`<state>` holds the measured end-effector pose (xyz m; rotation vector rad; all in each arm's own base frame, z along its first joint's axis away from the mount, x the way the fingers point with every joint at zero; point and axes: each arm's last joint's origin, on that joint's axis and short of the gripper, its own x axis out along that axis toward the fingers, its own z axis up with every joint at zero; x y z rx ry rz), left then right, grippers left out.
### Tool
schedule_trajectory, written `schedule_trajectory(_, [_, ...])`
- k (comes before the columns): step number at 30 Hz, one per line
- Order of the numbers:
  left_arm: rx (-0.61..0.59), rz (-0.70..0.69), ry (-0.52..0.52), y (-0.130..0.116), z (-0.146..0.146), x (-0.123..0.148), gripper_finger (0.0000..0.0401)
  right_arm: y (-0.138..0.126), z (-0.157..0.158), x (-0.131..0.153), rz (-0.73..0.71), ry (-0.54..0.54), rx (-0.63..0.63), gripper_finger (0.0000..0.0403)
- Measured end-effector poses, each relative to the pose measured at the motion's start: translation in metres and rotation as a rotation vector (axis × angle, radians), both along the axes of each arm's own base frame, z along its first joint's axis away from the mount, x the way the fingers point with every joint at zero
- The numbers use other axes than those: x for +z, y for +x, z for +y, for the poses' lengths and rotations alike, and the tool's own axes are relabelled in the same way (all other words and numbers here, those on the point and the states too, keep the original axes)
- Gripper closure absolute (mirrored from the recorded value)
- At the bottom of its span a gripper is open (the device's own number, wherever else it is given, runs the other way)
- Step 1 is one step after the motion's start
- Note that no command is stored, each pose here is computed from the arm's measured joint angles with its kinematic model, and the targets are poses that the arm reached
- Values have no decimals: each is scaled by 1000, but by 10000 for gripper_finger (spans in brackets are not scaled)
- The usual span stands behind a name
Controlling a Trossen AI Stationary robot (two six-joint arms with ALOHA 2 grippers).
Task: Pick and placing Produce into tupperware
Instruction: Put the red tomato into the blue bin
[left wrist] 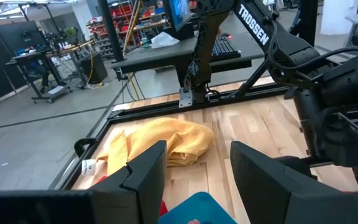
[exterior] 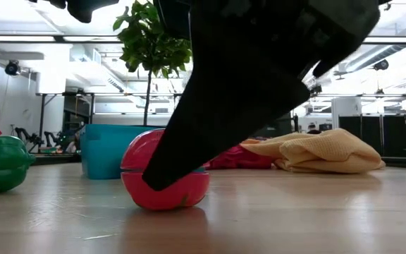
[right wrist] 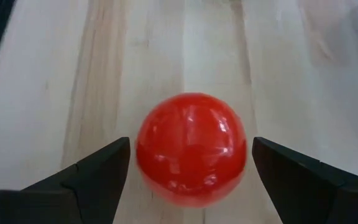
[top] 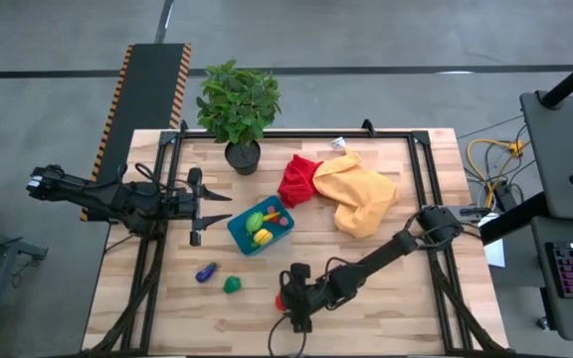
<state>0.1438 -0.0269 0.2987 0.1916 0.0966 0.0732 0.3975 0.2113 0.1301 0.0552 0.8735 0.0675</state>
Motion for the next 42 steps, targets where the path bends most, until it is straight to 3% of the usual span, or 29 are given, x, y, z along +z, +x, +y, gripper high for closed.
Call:
schedule_trajectory(30, [0,0,0,0,0,0,237,0,-9,-10,-14,43,6,79])
schedule_trajectory(42, [0,0,0,0,0,0,237,0,-11,-11,-6,45,19,164])
